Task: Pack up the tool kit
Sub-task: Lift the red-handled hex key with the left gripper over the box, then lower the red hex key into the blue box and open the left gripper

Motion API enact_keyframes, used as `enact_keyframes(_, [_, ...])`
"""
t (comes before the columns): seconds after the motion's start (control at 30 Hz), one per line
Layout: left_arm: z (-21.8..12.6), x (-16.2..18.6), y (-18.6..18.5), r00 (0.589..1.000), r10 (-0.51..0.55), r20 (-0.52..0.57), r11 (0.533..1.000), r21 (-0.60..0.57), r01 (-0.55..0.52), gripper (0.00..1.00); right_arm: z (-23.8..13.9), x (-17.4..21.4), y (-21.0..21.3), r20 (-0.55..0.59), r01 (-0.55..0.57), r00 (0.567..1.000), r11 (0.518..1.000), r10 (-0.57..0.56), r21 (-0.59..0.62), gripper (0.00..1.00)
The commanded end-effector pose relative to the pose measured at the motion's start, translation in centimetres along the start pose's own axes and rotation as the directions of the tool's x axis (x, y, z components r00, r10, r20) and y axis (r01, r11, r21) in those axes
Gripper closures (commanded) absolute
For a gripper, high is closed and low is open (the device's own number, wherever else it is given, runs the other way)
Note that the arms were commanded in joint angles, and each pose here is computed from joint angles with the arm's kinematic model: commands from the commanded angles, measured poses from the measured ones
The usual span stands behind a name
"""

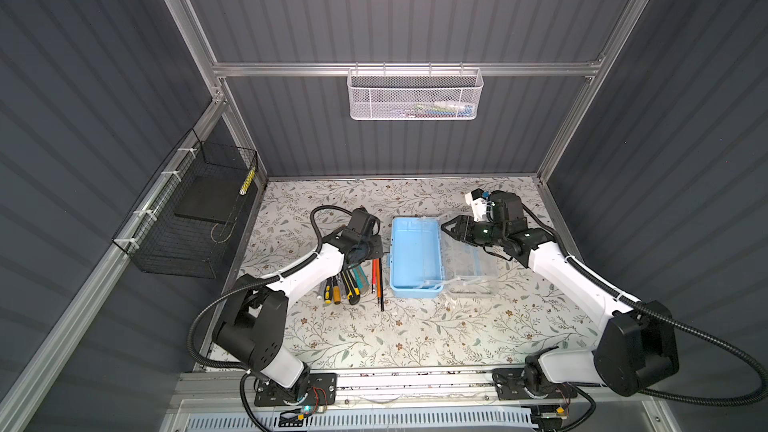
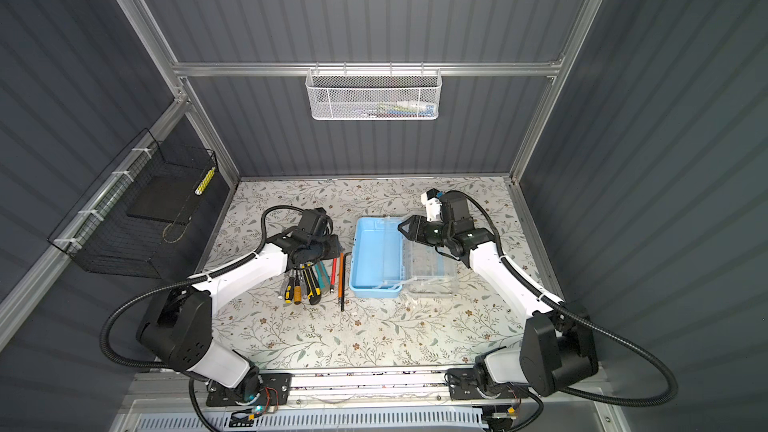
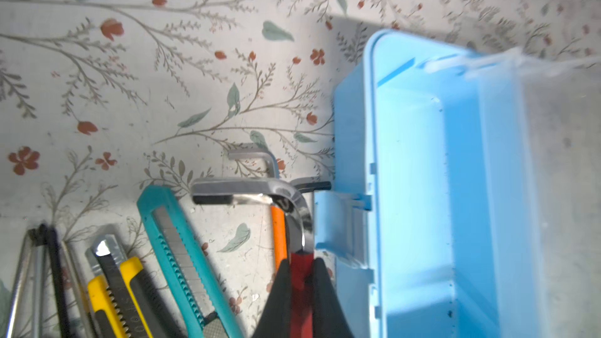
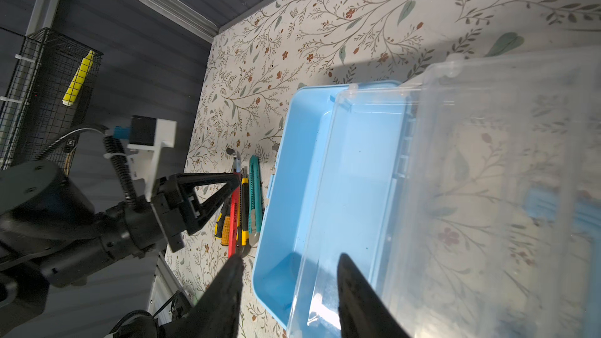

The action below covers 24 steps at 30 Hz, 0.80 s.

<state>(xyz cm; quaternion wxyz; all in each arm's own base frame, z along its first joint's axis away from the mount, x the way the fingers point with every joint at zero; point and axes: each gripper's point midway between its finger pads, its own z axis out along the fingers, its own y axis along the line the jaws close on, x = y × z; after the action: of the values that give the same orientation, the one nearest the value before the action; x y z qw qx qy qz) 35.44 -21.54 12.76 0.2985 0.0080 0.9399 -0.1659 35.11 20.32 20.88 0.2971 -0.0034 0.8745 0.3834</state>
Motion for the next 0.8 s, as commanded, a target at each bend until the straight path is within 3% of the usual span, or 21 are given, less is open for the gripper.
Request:
enact_keyframes(0.0, [-3.1,-3.6,-3.3,0.995,-0.016,0.096,0.992,0.127,0.003,1.0,-0.8,-0.6,0.7,0.029,0.011,1.0,1.0,-0.01,-0.02,0.52])
enact_keyframes(0.17, [-4.0,-4.9,-8.4,0.989,-0.003,0.147,0.97,0.239,-0.033,1.0,-1.1,-0.8,0.9,0.042,0.012,0.999,1.0,-0.011,-0.029,0.52])
enact_keyframes(0.33, [-2.4,-4.3,-12.1,0.99,0.013,0.14,0.959,0.278,-0.052,1.0,-1.7,-0.8,0.9,0.061,0.016,0.998,0.999,-0.014,-0.029,0.51])
enact_keyframes(0.77, [5.1,-1.3,-10.7,0.999,-0.011,0.042,0.983,0.186,0.003,1.0,-2.0,-0.2,-0.5,0.076,-0.008,0.997,1.0,0.01,-0.027,0.51])
